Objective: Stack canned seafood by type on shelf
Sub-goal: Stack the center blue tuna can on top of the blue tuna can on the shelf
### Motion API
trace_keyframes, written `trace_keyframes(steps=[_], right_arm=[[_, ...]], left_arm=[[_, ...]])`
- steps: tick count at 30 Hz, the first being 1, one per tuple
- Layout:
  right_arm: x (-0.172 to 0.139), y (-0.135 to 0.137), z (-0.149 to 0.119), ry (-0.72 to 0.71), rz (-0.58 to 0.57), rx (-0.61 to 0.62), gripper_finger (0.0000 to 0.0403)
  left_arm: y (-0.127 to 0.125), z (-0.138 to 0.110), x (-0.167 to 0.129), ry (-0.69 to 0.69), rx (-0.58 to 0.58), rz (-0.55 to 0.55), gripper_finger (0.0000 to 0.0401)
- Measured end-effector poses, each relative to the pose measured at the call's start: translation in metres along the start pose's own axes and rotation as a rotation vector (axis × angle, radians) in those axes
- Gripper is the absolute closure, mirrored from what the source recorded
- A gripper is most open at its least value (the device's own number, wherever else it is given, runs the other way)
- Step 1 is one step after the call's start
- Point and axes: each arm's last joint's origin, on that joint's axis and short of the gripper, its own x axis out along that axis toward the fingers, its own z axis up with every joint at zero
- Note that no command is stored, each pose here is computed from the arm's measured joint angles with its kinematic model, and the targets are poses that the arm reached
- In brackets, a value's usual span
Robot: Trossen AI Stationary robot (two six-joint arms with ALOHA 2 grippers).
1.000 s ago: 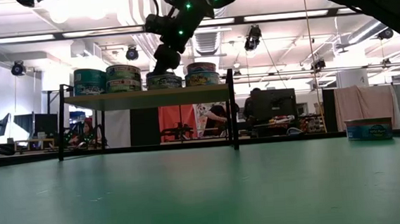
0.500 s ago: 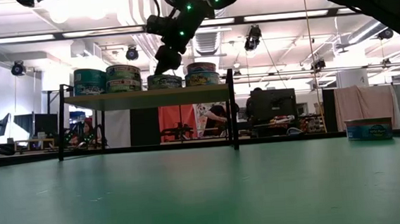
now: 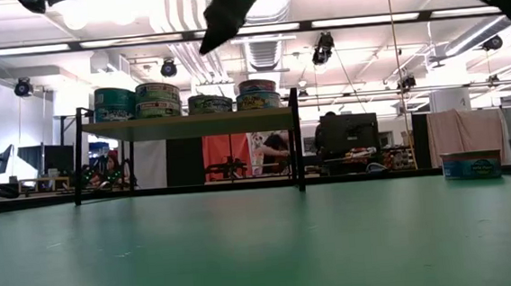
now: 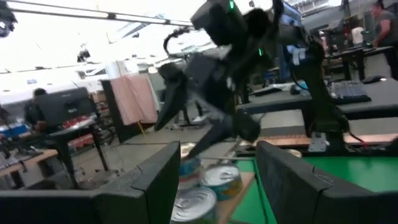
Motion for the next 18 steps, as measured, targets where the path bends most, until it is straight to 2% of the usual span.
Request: trace_keyframes(steps=[4, 8, 13, 18], right_arm=[[-0.038, -0.002, 0.001, -0.025, 0.159, 0.157, 0.0077], [-0.07, 0.008, 0.0, -0.033, 0.257, 0.231, 0.0092], [-0.105, 0.035, -0.011, -0.009, 0.333, 0.287, 0.0116], [-0.136, 0.059, -0.037, 0.015, 0.385, 0.38, 0.0144]], left_arm=[[-0.011, -0.005, 0.001, -0.015, -0.013, -0.127, 0.0207], [-0.026, -0.008, 0.004, -0.041, -0.051, -0.271, 0.0207], [-0.038, -0.013, 0.008, 0.018, -0.12, -0.263, 0.0207], [-0.05, -0.019, 0.011, 0.053, -0.12, -0.284, 0.0207]])
